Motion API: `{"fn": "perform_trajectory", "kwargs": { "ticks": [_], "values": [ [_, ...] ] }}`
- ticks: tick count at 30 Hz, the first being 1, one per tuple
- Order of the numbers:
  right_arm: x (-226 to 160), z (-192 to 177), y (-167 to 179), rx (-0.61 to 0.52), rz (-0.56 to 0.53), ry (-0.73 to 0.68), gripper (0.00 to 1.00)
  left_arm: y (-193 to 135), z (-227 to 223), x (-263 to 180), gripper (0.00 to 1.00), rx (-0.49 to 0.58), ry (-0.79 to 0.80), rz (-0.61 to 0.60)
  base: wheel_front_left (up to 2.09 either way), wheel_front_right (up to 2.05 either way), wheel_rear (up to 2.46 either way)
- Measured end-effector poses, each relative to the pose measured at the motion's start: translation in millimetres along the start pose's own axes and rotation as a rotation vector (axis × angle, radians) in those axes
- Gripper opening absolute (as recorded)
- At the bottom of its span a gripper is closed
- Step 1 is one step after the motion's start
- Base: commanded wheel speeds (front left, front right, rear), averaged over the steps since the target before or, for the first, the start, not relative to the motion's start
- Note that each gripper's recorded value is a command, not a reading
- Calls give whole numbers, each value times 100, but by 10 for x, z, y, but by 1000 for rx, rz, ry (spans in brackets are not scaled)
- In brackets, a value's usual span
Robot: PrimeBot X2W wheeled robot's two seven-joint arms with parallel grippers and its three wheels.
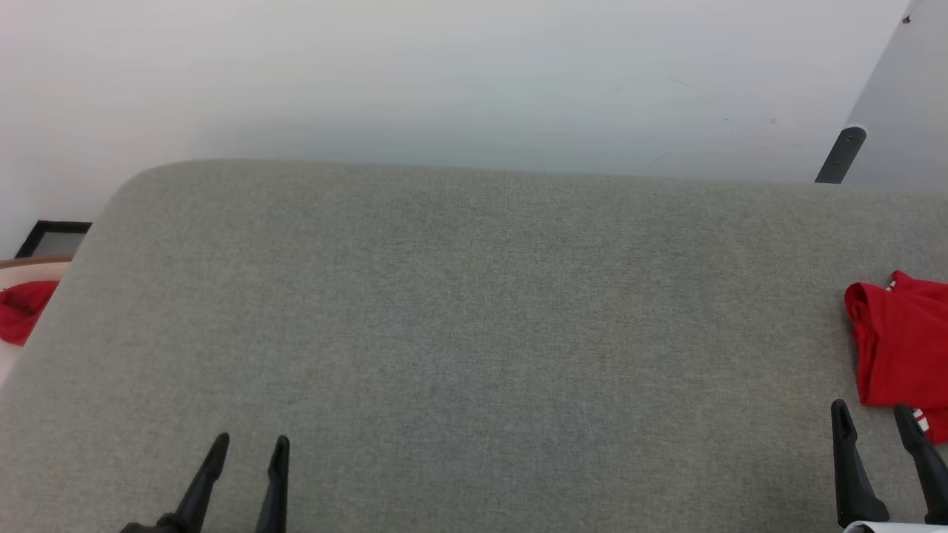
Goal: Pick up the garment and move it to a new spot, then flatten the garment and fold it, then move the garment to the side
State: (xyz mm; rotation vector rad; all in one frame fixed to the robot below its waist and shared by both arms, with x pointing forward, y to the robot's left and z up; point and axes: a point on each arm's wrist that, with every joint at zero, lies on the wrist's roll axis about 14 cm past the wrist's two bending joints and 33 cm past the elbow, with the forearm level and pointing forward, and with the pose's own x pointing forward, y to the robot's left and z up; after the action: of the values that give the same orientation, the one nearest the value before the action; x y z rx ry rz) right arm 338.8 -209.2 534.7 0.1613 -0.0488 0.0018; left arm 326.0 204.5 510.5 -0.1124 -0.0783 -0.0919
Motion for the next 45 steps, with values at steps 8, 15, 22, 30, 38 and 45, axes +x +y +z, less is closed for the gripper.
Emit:
{"fn": "perform_trajectory", "kwargs": {
  "ticks": [8,15,22,30,38,45],
  "values": [
    [-4,15,9,7,-1,-5,100,-10,28,14,100,-2,-10,-3,0,0,0],
    [1,19,19,14,1,-5,0,-9,37,17,0,-11,-14,1,0,0,0],
    [-22,-169,7,65,-11,51,0,-35,-170,-52,0,-73,48,23,0,0,0],
    [1,-247,8,216,-19,68,0,26,-199,-6,0,-217,59,66,0,0,0],
    [57,-270,14,353,-24,67,0,64,-208,64,0,-352,57,100,0,0,0],
    [94,-298,14,462,-29,70,0,91,-223,113,0,-459,59,124,0,0,0]
  ]
}}
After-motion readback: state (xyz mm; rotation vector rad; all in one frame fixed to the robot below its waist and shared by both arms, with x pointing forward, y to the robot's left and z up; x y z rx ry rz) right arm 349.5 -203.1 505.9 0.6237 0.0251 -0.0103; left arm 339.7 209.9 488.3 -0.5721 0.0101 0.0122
